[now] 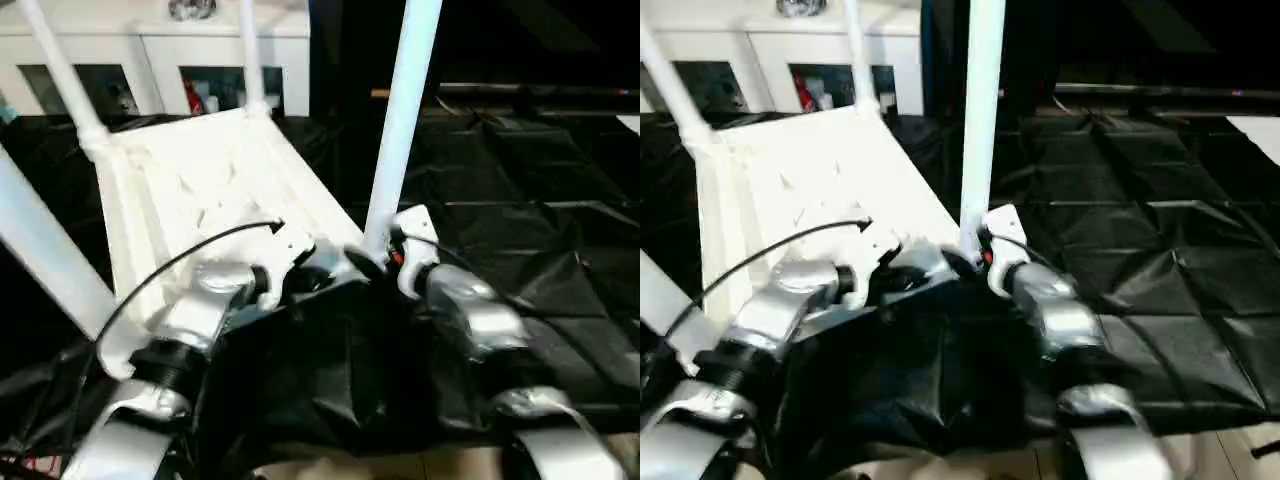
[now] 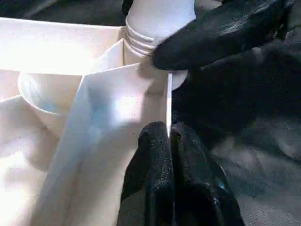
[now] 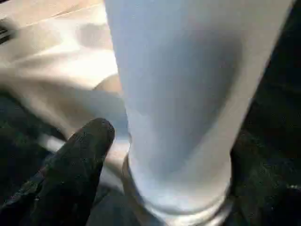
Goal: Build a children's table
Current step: Rotate leg to tighten
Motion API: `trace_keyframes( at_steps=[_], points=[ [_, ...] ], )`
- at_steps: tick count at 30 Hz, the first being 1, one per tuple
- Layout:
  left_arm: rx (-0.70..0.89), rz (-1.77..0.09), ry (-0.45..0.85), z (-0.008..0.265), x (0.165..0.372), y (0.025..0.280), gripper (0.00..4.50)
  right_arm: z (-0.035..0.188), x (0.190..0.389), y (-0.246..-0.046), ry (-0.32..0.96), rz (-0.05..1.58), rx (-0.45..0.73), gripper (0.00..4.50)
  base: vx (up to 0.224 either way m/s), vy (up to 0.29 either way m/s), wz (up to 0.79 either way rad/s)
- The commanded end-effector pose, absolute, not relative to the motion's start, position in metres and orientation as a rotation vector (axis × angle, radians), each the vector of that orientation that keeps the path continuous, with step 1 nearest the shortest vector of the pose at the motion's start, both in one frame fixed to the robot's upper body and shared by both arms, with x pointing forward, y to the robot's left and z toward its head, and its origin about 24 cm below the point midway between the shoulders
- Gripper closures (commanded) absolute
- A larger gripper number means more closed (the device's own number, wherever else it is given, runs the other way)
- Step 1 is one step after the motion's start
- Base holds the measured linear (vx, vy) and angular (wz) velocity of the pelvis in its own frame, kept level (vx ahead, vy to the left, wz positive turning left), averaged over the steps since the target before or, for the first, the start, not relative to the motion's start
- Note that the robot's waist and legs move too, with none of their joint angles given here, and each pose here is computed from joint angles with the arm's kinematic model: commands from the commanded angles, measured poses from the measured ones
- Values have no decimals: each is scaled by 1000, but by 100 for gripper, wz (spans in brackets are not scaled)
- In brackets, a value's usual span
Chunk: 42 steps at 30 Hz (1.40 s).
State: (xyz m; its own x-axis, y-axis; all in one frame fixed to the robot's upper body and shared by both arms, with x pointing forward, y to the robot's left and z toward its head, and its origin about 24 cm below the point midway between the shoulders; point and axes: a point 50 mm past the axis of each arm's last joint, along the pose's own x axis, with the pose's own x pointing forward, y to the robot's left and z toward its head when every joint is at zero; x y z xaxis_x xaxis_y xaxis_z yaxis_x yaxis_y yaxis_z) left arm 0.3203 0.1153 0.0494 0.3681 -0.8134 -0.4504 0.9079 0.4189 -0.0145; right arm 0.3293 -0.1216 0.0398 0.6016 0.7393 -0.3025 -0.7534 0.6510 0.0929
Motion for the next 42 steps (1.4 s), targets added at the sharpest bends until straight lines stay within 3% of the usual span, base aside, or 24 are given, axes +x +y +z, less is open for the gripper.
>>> trace_keyframes(
  at_steps=[1,11,24,29,30,32,33,36,39,42],
  points=[
    [254,-1257,262,75,320,85,450,35,304,-71,367,1249,-24,69,0,0,0],
    [283,-1450,320,74,305,110,450,43,294,-109,452,1450,-96,83,0,0,0],
    [281,-1505,367,73,299,117,450,42,284,-113,509,1525,-97,174,0,0,0],
    [291,-1393,320,74,311,113,450,37,295,-108,456,1373,-93,187,0,0,0],
    [285,-1348,308,75,316,110,450,35,305,-105,433,1245,-62,188,0,0,0],
    [281,-1324,302,76,318,108,450,33,310,-102,421,1170,-45,189,0,0,0],
    [270,-1258,293,77,325,102,450,29,319,-97,409,1009,9,190,0,0,0],
    [260,-1180,286,78,331,94,450,25,326,-91,413,865,60,191,0,0,0],
    [246,-1114,280,78,335,87,450,21,329,-84,421,793,78,191,0,0,0],
    [221,-1053,259,78,337,72,450,20,328,-62,411,782,94,191,0,0,0]
  ],
)
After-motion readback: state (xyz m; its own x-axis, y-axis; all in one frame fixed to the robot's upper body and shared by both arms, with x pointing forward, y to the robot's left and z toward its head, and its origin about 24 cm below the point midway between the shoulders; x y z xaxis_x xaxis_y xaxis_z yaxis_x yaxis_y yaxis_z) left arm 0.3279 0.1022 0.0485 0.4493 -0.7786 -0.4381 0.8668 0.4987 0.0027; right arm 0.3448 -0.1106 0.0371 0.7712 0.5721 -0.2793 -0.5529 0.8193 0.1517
